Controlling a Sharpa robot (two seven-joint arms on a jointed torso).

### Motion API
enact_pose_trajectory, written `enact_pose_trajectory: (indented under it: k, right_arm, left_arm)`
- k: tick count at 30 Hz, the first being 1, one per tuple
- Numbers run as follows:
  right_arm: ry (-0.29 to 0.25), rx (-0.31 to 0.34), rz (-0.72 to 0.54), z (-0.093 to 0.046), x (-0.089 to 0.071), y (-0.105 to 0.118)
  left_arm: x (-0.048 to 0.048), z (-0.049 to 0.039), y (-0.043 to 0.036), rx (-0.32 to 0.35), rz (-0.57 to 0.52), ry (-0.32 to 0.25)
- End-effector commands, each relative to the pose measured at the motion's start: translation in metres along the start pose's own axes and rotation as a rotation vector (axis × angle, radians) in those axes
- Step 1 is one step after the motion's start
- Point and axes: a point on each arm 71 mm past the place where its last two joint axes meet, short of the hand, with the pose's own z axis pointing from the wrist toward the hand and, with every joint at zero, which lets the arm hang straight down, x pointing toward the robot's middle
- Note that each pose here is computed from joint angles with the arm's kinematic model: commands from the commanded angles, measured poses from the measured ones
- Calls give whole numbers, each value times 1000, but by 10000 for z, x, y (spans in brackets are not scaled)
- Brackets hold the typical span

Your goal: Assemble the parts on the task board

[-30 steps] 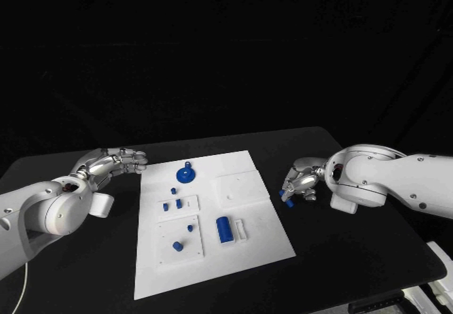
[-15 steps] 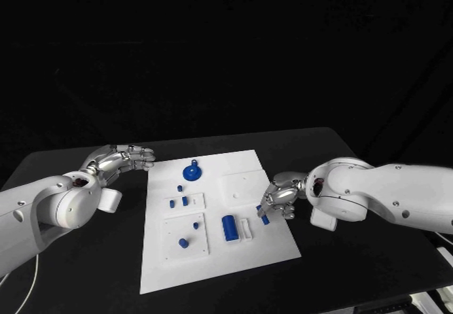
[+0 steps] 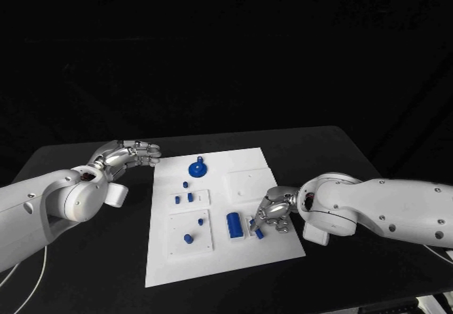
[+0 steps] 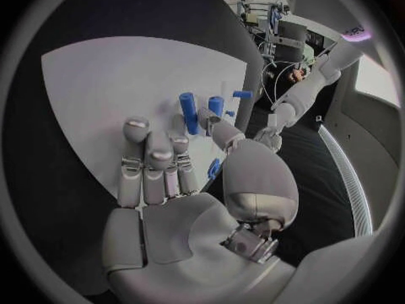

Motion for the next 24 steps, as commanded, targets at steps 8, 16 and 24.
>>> enact_pose_trajectory:
  k: [8,16,24]
  right_arm:
    - [-20,-3,-30,37,30,42]
    - [-24,-6,-32,52,36,67]
    - [-29,-8,-41,56,37,79]
  left_arm:
    - [17,-1,-9,5,-7,16]
    - [9,-4,-8,4,-6,15]
    - [1,-10,-4,0,-6,15]
